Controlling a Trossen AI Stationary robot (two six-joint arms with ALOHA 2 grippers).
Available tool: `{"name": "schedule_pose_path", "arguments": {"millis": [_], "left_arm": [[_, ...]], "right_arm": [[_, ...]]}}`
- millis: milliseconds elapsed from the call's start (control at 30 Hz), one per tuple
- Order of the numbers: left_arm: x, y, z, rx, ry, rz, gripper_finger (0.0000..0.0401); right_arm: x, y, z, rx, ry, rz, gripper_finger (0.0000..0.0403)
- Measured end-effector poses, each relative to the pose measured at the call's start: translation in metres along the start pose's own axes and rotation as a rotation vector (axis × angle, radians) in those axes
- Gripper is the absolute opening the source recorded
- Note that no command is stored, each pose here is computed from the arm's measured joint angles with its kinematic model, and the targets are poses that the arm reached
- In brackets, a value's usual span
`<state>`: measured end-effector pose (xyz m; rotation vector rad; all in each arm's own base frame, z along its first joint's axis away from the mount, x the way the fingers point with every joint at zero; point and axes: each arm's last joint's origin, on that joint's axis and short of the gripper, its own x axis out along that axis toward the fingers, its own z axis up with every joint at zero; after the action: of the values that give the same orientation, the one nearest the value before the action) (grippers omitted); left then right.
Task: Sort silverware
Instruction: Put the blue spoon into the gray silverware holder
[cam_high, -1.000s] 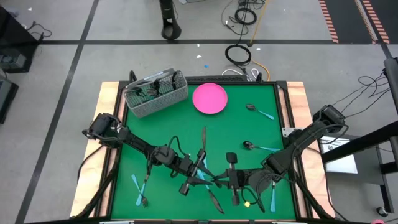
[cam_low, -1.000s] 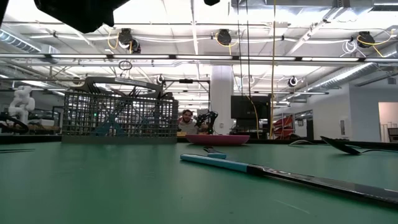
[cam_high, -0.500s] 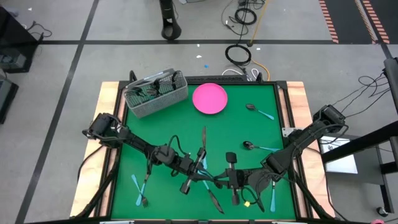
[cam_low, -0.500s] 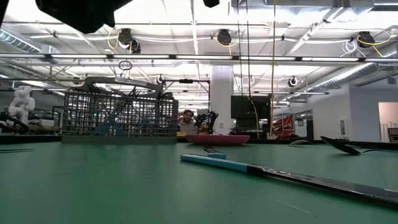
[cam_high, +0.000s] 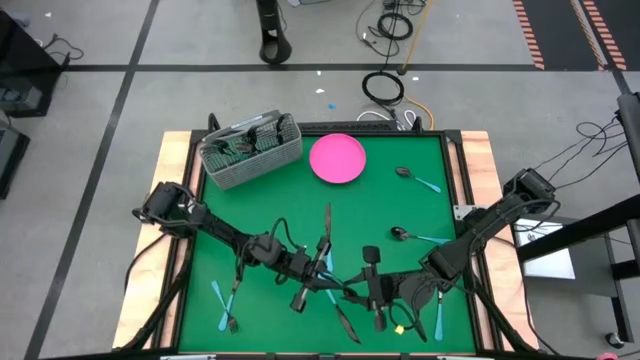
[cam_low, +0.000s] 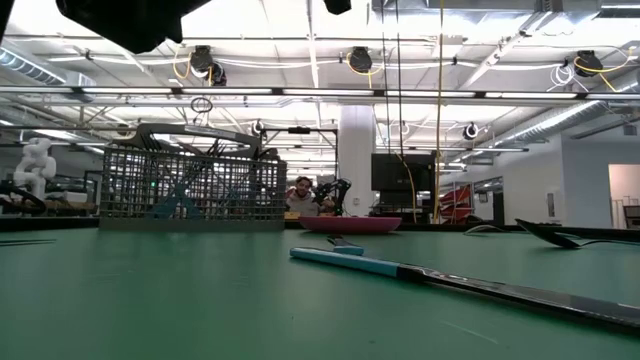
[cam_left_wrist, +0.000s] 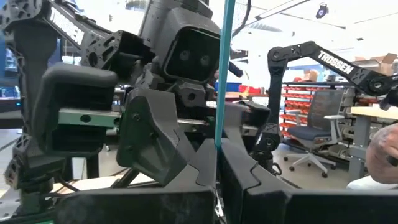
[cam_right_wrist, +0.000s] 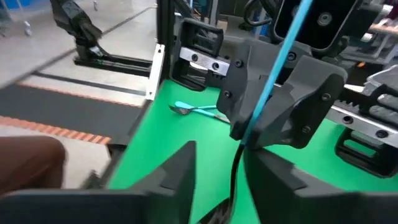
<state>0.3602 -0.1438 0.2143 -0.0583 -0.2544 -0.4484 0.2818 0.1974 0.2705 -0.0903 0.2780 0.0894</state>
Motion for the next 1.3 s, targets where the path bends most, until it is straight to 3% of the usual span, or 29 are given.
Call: {"name": "schedule_pose_path", "arguments": {"millis": [167,333,567,800,1000,1300], "left_arm": [[-0.001,0.003,0.004,0.037,0.089,0.076,0.0001],[-0.007,0.005,0.016,0.112,0.235,0.169,0.0001],[-0.026,0.009,0.044,0.251,0.447,0.344,0.0],[-0.046,0.018,0.084,0.502,0.647,0.556,0.0],[-0.047,0.036,0.116,0.76,0.879,0.676,0.0],[-0.07,0.062,0.13,1.007,1.358,0.81,0.0]], "right_arm": [[-0.012,-0.002,0.0,-0.094,0.056,-0.016,0.0197],[-0.035,-0.009,0.011,-0.027,0.067,-0.013,0.0226],[-0.051,-0.004,-0.005,-0.088,0.177,-0.161,0.0222],[-0.053,-0.013,-0.013,-0.175,0.229,-0.317,0.0218],[-0.048,-0.037,-0.024,-0.223,0.355,-0.419,0.0217],[-0.057,-0.076,-0.033,-0.197,0.461,-0.502,0.0217]]}}
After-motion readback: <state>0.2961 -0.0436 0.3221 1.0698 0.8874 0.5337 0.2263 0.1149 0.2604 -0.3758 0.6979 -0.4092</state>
